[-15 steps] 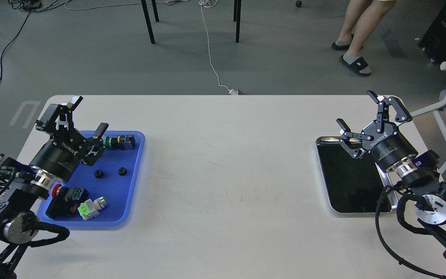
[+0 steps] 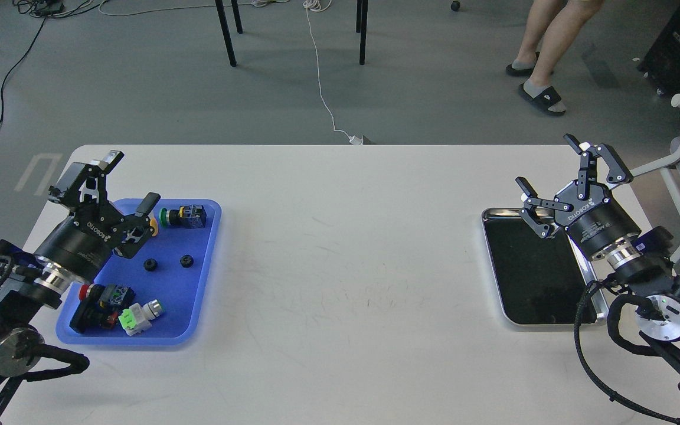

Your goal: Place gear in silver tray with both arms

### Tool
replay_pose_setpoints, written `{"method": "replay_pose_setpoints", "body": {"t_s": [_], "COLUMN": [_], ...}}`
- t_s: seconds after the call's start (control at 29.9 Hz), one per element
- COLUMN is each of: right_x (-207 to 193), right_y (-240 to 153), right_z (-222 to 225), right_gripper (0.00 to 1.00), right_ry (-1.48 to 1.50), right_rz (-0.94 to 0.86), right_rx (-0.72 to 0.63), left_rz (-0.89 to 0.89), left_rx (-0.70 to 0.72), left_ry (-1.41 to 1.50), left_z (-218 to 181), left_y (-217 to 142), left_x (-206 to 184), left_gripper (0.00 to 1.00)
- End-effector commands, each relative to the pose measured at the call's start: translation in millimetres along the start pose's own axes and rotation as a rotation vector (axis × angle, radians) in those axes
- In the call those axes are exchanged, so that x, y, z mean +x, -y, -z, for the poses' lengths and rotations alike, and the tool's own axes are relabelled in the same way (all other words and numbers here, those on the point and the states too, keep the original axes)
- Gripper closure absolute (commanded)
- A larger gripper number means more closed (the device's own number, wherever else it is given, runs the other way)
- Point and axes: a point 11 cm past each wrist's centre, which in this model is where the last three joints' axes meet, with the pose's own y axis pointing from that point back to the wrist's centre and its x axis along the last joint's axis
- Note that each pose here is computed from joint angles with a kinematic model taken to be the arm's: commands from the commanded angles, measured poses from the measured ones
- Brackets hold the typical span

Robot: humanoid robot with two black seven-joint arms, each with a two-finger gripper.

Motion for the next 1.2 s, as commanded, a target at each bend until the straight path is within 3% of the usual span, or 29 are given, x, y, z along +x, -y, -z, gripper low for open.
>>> {"method": "replay_pose_setpoints", "body": {"t_s": [0.0,0.13,0.23,0.47,0.6,0.7,1.17], "right_x": [0.9,0.8,1.1,2.1,2.6,3.7,8.3], "right_y": [-0.2,1.1,0.7,-0.1,-0.2,-1.1,-4.3], "right_z": [2.1,5.5,5.6,6.6,6.6,6.7,14.2], "right_gripper": [0.01,0.01,0.01,0.01,0.01,0.01,0.01], "right_ry": [-0.007,-0.013,-0.013,-0.015,-0.016,-0.017,-0.036], "right_rz": [0.0,0.002,0.001,-0.002,-0.003,-0.006,-0.014], "right_rx": [0.0,0.004,0.006,0.007,0.006,0.005,0.008], "left_rz": [0.062,0.156,0.231,0.537,0.657,0.764,0.898], "left_rx": [0.032,0.018,0.126,0.494,0.577,0.607,0.712], "left_ry": [0.101,0.363,0.6,1.211,1.545,1.721,1.792], "left_z": [-11.1,-40.1,-45.6,-15.1,-7.5,-1.7,21.3], "left_y": [-2.3,0.4,0.3,-4.5,-7.0,-5.3,10.8], "left_x": [2.0,6.3,11.4,17.3,28.1,30.4,41.7], "left_gripper": [0.02,0.02,0.02,0.04,0.08,0.16,0.23]}}
